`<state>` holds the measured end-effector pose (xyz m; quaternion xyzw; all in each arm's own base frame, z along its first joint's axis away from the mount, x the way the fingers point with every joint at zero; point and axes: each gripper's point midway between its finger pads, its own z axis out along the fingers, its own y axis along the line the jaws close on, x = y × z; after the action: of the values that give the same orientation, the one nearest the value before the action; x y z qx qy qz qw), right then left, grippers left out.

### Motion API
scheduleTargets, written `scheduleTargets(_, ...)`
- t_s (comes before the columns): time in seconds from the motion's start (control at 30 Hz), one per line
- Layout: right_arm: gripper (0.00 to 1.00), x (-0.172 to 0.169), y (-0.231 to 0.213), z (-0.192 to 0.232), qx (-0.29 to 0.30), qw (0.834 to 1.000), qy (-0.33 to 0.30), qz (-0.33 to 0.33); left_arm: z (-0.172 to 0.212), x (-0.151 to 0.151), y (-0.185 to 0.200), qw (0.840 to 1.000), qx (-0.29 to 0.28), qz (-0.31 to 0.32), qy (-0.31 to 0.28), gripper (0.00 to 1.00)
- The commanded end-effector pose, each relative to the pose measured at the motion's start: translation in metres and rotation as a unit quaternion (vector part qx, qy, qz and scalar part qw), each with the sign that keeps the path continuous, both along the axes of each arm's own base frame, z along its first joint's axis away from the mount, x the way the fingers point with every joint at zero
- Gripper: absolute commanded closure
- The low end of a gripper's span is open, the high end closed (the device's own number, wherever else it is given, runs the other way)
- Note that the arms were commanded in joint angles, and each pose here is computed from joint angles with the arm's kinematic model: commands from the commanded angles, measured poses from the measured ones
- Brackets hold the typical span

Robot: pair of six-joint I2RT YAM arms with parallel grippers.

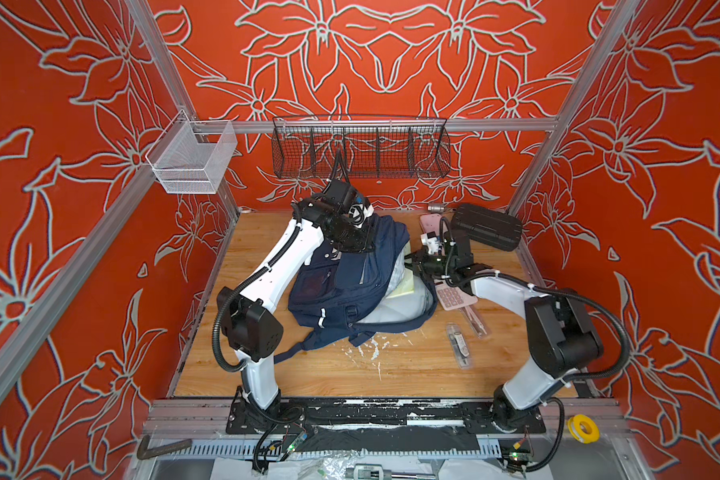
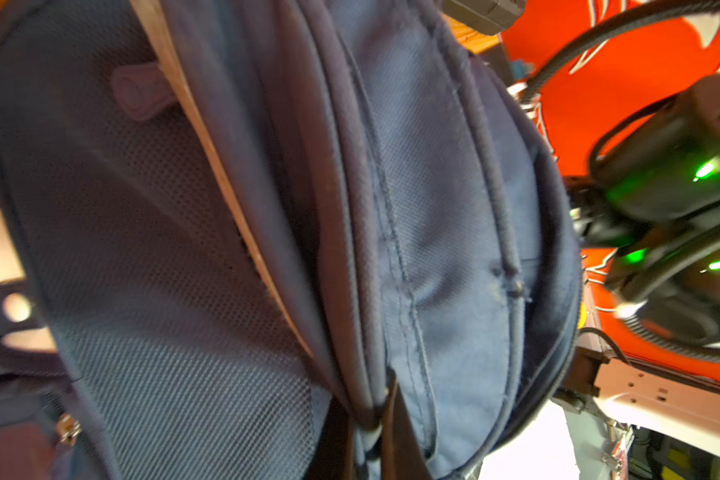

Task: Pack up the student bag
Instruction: 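Push the book into the backpack with the right gripper while the left holds it open, then release the book and withdraw the right gripper while the left grips the backpack edge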

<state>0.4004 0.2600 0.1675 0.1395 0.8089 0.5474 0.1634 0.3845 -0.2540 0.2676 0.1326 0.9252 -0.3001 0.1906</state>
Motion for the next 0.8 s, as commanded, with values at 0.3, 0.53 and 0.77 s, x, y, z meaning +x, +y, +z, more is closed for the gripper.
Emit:
scheduleTargets(0.3,0.07,0.021,-0.072,-0.015,-0.171,0.981,0.016,-0.088,0.013,0.033,-0.004,0.997,-0.024,0.037,-0.059,0.90)
scheduleTargets(0.53,0.03,0.008,-0.145,0.008,-0.251,0.960,0.016,-0.125,-0.007,0.023,0.025,0.994,0.092,-0.004,-0.051,0.30)
scheduleTargets(0.77,0.03,0.002,-0.164,0.036,-0.275,0.953,-0.035,-0.123,-0.041,-0.017,0.084,0.958,0.244,-0.104,-0.111,0.31)
